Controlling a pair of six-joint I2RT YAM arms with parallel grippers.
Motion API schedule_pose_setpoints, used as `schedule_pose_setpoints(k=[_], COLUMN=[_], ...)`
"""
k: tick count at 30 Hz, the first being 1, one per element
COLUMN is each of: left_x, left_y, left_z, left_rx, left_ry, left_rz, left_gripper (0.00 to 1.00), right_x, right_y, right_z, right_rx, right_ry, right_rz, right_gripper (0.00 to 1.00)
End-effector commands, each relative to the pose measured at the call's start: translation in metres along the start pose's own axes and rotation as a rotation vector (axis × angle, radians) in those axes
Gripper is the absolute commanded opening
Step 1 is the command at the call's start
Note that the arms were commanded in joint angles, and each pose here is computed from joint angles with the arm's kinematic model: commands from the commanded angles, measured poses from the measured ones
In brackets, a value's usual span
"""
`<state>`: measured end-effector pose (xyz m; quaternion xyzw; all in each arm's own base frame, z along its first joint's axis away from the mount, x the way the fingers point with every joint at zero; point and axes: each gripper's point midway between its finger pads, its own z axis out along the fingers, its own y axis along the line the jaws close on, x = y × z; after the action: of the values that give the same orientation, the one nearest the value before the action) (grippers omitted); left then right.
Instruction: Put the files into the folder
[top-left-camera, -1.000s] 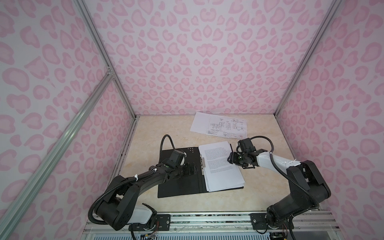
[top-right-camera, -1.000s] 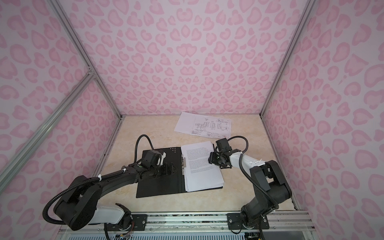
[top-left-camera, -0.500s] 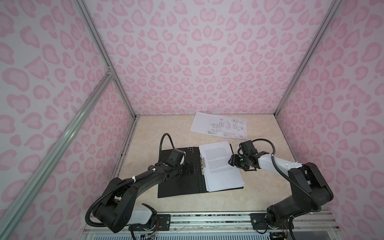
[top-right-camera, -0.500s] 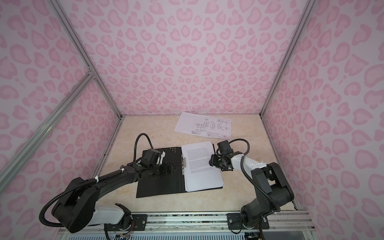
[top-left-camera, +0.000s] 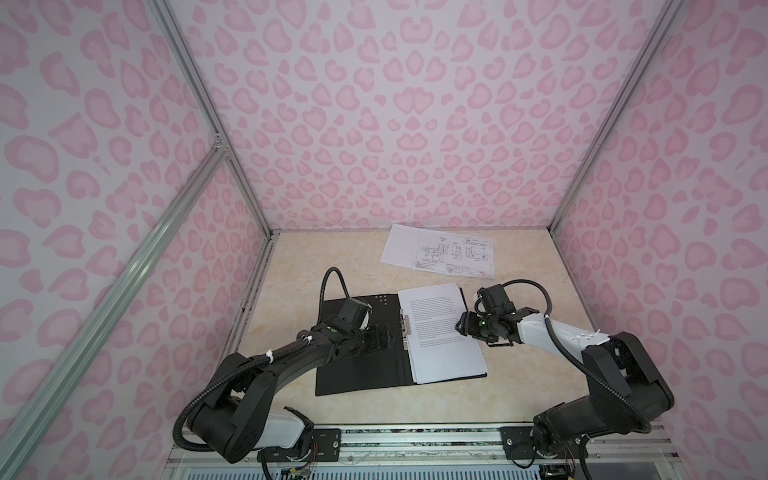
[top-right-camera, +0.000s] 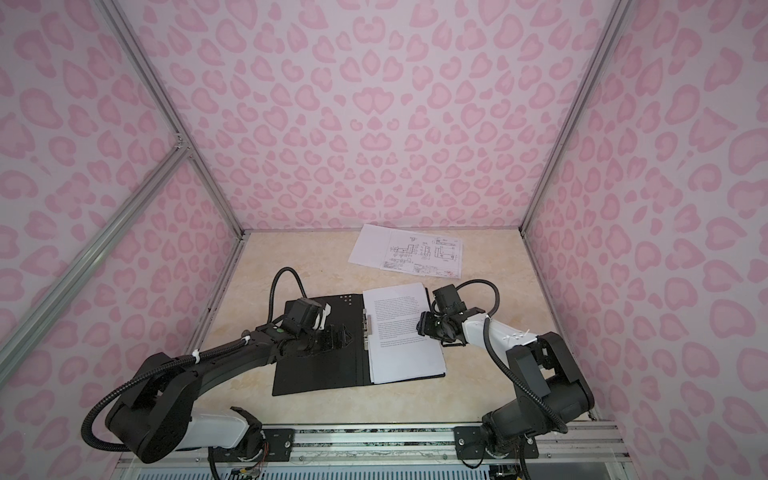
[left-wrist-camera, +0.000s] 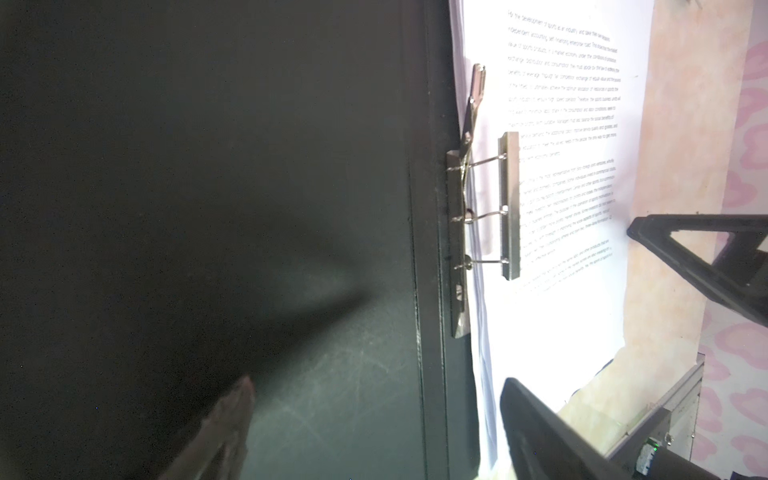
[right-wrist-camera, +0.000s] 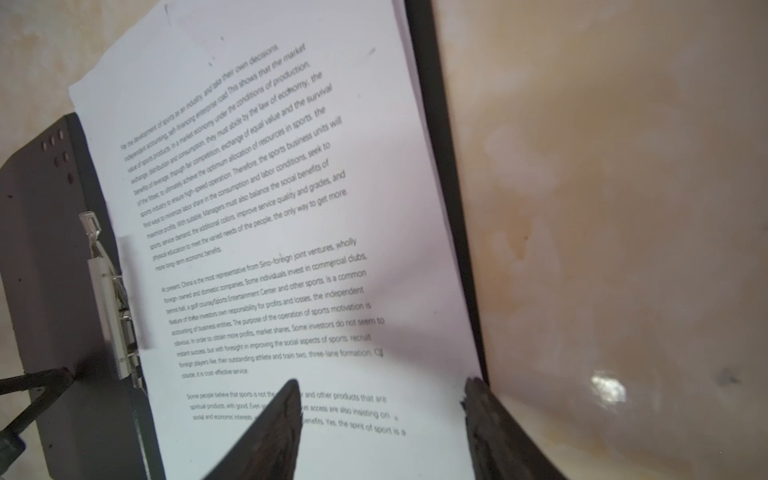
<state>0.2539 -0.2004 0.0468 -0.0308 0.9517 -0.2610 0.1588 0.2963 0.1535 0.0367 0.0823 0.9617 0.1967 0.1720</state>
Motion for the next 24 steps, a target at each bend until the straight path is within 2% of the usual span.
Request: schedule_pose_setpoints(k=[1, 6, 10, 11, 13, 18, 21, 24], left_x=[-0.001, -0.003, -0.008, -0.01, -0.016, -0.034, -0.042, -0.043], left_y=[-0.001, -0.003, -0.01, -0.013, -0.023, -0.046, -0.05, -0.049], left_z=[0.002, -0.001, -0.008, -0.011, -0.019, -0.044, -0.057, -0.065], left_rx=[0.008, 0.015, 0.029, 0.036, 0.064, 0.109, 0.104, 0.093], left_ry=[-0.006, -0.012, -0.03, -0.036, -0.054, -0.112, -0.151, -0.167], left_rz=[0.001, 0.005, 0.018, 0.023, 0.039, 0.081, 0.1, 0.105], left_gripper=[0.94, 0.94, 0.94, 0.94, 0.94, 0.94, 0.94, 0.94], right_x=[0.004, 0.0, -0.022, -0.031, -0.058, -0.123, -0.15, -0.171], right_y=[-0.002, -0.002, -0.009, -0.012, -0.017, -0.033, -0.051, -0.064], right_z=[0.0, -0.002, -0.013, -0.017, -0.025, -0.023, -0.019, -0.008], right_rx=[0.006, 0.015, 0.024, 0.021, -0.02, -0.177, -0.152, -0.146], right_ry=[0.009, 0.003, -0.052, -0.077, -0.155, -0.284, -0.349, -0.372], right_rz=[0.015, 0.009, 0.026, 0.041, 0.113, 0.321, 0.41, 0.497], right_gripper=[0.64, 0.64, 0.68, 0.74, 0.98, 0.98, 0.97, 0.88])
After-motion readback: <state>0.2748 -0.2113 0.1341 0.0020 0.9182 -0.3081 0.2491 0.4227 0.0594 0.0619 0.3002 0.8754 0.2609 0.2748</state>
